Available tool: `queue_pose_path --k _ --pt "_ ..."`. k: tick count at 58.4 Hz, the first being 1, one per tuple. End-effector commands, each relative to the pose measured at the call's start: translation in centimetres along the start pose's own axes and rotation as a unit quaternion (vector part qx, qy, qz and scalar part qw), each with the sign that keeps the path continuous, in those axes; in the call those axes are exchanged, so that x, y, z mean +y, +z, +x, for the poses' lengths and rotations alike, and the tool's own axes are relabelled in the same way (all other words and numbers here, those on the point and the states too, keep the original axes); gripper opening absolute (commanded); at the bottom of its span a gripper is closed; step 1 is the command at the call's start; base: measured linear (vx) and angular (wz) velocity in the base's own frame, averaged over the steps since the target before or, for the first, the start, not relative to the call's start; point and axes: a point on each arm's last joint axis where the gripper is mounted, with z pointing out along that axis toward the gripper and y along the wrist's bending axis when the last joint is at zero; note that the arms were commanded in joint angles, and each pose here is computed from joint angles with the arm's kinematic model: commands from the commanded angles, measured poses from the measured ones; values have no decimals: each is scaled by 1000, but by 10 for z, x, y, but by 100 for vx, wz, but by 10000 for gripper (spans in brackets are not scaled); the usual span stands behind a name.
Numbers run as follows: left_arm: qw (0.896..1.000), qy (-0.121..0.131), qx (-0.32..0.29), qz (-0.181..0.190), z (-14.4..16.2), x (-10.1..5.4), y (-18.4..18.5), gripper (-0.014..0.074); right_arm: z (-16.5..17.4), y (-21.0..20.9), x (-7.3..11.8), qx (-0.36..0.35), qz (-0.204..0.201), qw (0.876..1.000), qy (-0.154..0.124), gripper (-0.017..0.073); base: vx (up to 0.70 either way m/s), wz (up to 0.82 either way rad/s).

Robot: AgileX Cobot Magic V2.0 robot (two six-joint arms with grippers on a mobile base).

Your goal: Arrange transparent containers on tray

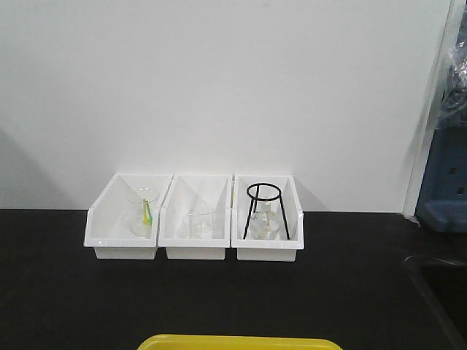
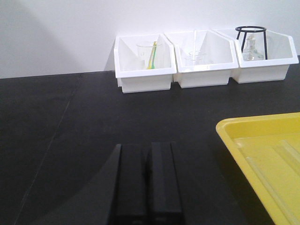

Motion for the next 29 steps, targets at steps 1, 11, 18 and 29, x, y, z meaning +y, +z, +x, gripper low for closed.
queue_pose_path --k 1,11,18,29 --pt "1000 -4 -23 2 3 0 2 -6 6 5 3 -56 -7 998 7 54 0 0" --pt "1000 -4 -19 2 4 0 2 -6 23 11 8 -55 -40 998 14 54 0 0" --pt "1000 -4 -19 2 4 0 2 -6 25 11 9 -46 -44 998 13 54 0 0" --pt "1000 -4 -19 2 4 0 2 -6 25 11 9 -46 -44 998 13 54 0 0"
